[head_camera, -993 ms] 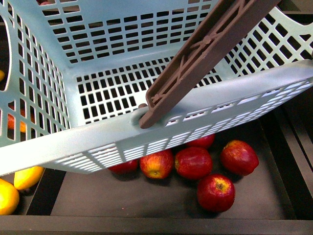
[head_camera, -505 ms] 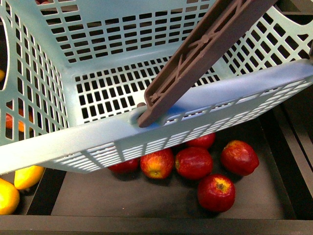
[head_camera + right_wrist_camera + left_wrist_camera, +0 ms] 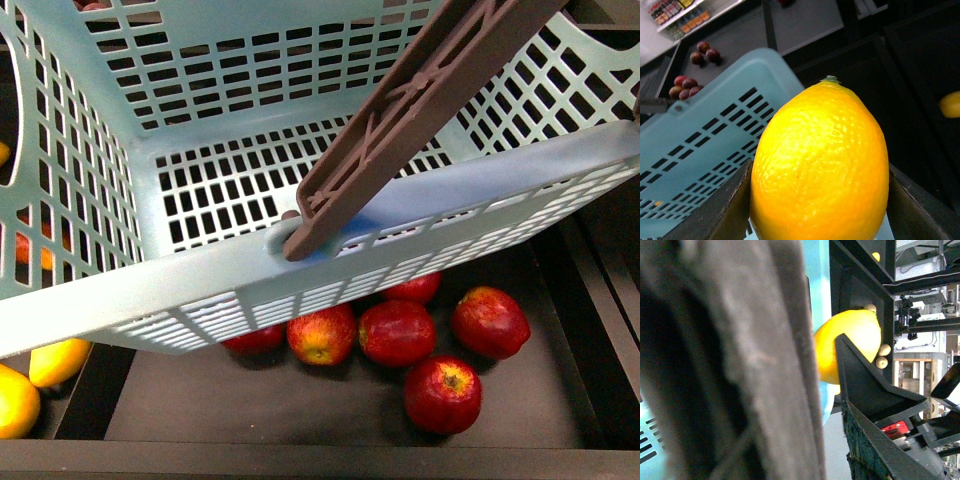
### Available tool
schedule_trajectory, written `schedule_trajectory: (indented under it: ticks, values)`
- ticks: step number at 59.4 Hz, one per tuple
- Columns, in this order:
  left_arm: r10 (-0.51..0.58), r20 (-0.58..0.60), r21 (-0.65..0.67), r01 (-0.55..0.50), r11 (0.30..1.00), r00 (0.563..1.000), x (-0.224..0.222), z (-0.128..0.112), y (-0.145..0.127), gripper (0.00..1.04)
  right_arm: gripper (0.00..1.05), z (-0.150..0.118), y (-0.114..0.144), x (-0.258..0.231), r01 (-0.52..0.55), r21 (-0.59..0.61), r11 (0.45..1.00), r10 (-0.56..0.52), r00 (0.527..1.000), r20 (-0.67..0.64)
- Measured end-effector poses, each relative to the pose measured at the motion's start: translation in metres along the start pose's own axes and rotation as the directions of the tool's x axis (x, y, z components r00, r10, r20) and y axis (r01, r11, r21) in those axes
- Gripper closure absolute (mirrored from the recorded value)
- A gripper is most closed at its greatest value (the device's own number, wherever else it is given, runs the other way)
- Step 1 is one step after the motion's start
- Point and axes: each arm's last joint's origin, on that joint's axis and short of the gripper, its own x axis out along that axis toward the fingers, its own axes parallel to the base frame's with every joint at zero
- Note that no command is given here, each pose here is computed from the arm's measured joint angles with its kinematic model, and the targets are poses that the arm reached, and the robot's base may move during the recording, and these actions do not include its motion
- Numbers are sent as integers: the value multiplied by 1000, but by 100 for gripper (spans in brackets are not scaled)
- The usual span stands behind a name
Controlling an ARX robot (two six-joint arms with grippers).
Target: Pick lemon and mango into basket
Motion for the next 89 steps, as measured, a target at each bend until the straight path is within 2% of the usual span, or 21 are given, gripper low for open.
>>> schedule_trajectory:
  ticks: [17,30,38,48,52,55,58,61,68,78,89]
  values:
    - [0,0,0,0,1000,1000,0,0,0,77,41,-17,16,4,-25,-31,999,24,999,-49]
    - [-1,-2,0,1,1000,1000,0,0,0,77,7,-13,15,0,-3,-26,1000,3,1000,-23]
    - [0,-5,-2,0,1000,1000,0,-1,1,77,9,2,8,-13,23,5,1000,-23,998,50]
    - [5,2,0,-5,1000,1000,0,0,1,77,9,17,-15,-37,123,56,991,-129,983,134]
    - [5,3,-1,-5,1000,1000,0,0,1,77,17,17,-25,-43,77,-11,997,-73,970,232]
    - [5,2,-1,-5,1000,1000,0,0,1,77,26,11,-33,-48,65,-123,990,-24,952,306]
    - [3,0,-1,-3,1000,1000,0,0,1,77,38,-1,-44,-56,82,-245,966,10,935,354]
    - [-1,-6,-3,1,1000,1000,0,-1,1,77,50,-12,-54,-63,106,-305,946,12,932,361]
    - [1,-3,-2,-1,1000,1000,0,0,1,77,73,-31,-71,-73,128,-357,925,6,936,352]
    - [1,-4,-2,-1,1000,1000,0,0,1,77,101,-48,-85,-85,137,-369,919,1,937,350]
    - [4,1,-1,-4,1000,1000,0,0,1,77,103,-61,-95,-96,135,-377,916,7,935,353]
